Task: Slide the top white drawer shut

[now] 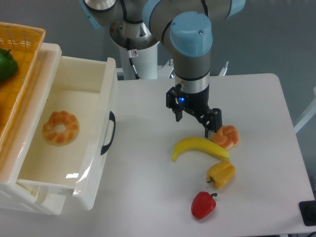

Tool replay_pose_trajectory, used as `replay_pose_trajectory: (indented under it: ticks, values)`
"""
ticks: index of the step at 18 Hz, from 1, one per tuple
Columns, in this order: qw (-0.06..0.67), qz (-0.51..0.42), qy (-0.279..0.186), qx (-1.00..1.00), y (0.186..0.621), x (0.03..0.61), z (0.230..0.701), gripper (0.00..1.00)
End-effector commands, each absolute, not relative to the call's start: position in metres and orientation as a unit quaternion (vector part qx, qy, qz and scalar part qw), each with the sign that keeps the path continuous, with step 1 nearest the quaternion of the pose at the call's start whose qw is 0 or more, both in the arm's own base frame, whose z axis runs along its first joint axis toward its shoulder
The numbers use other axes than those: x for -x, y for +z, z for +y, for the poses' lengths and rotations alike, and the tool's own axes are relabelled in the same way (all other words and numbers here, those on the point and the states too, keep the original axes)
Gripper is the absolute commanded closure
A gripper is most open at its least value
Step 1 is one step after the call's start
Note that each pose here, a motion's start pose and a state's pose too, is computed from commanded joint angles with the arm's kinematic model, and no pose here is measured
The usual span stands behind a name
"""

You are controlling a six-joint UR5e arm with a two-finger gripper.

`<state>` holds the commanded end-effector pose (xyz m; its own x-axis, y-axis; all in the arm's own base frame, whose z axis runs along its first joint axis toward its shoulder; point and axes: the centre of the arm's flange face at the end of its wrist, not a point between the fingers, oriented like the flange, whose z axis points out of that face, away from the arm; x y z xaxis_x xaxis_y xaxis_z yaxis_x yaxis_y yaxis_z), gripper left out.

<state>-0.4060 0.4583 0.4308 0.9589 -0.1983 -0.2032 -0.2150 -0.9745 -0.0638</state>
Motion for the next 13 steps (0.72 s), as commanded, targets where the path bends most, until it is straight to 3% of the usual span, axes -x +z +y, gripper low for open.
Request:
replay_pose_trajectory:
  ticks: [13]
  values:
    - [0.037,0.052,0.085,0.994,0.399,0.402,0.456,0.0]
